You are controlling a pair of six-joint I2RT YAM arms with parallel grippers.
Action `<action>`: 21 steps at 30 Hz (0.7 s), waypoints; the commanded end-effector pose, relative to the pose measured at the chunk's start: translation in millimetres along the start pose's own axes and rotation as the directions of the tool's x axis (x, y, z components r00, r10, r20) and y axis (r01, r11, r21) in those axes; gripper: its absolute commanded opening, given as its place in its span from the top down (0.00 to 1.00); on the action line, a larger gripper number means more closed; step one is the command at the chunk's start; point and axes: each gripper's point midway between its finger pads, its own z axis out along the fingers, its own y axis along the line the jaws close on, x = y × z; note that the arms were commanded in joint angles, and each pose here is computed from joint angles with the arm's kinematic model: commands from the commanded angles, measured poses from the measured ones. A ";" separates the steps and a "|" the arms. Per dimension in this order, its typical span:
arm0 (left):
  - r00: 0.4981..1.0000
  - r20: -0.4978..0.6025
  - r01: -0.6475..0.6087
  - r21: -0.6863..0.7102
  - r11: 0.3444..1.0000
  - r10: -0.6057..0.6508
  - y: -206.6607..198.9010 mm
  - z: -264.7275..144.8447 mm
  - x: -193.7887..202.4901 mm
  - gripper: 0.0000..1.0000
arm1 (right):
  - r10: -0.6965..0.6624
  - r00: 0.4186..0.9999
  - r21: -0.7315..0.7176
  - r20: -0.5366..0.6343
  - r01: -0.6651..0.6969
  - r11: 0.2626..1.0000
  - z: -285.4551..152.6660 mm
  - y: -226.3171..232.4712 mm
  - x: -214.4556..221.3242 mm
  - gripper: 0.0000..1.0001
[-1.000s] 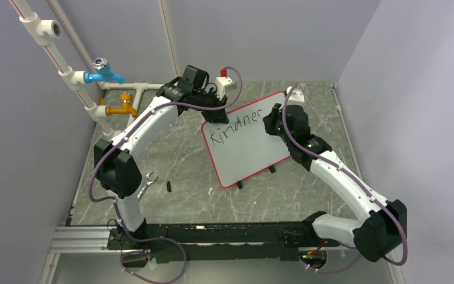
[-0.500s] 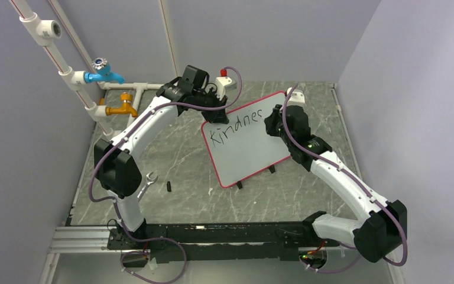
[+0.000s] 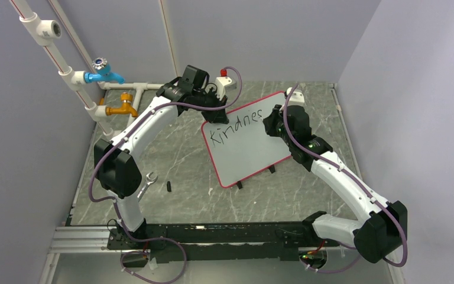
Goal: Write a sentence on the whiteboard
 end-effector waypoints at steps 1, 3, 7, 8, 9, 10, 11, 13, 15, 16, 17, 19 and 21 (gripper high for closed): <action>0.966 -0.251 -0.084 -0.087 0.993 0.060 23.3 13.3 67.5 1.00 | 0.014 0.998 -0.063 0.055 -0.011 0.998 -5.8 15.9 -22.7 1.00; 0.966 -0.253 -0.082 -0.087 0.993 0.057 23.6 13.6 68.0 1.00 | 0.014 0.998 -0.068 0.068 -0.009 0.998 -9.1 17.1 -26.8 1.00; 0.966 -0.252 -0.082 -0.085 0.993 0.058 23.4 13.8 67.5 1.00 | 0.014 0.994 -0.074 0.110 -0.006 0.997 -19.5 18.0 -39.7 1.00; 0.966 -0.252 -0.082 -0.085 0.993 0.058 23.2 13.9 67.5 1.00 | 0.016 0.993 -0.073 0.120 -0.007 0.997 -22.0 17.7 -42.6 1.00; 0.966 -0.253 -0.082 -0.086 0.993 0.058 23.4 13.9 67.9 1.00 | 0.019 0.991 -0.074 0.133 -0.009 0.997 -25.1 17.4 -46.4 1.00; 0.966 -0.254 -0.082 -0.086 0.993 0.058 23.5 14.0 68.1 1.00 | 0.020 0.989 -0.074 0.145 -0.010 0.997 -27.4 17.4 -49.2 1.00; 0.966 -0.253 -0.083 -0.088 0.993 0.058 23.8 13.4 67.9 1.00 | 0.022 0.987 -0.069 0.157 -0.011 0.998 -29.2 16.2 -52.3 1.00; 0.966 -0.253 -0.084 -0.087 0.993 0.060 23.6 13.5 67.8 1.00 | 0.022 0.985 -0.049 0.172 -0.014 0.999 -30.5 12.4 -56.1 1.00; 0.965 -0.254 -0.084 -0.087 0.993 0.060 23.5 13.5 67.8 1.00 | 0.020 0.984 -0.013 0.179 -0.018 1.000 -28.3 4.8 -57.9 1.00; 0.966 -0.254 -0.084 -0.088 0.993 0.059 24.0 13.3 67.9 1.00 | 0.020 0.984 0.005 0.180 -0.021 1.000 -27.1 1.0 -58.5 1.00; 0.965 -0.254 -0.084 -0.087 0.993 0.060 23.4 13.3 67.9 1.00 | 0.020 0.984 0.021 0.178 -0.024 1.000 -25.0 -2.3 -58.7 1.00; 0.966 -0.253 -0.084 -0.088 0.993 0.060 23.4 13.2 67.9 1.00 | 0.020 0.984 0.038 0.175 -0.027 0.999 -20.7 -7.3 -59.1 1.00; 0.966 -0.253 -0.085 -0.088 0.992 0.060 23.7 12.9 67.5 1.00 | 0.017 0.985 0.041 0.173 -0.024 0.999 -16.1 -8.9 -59.1 1.00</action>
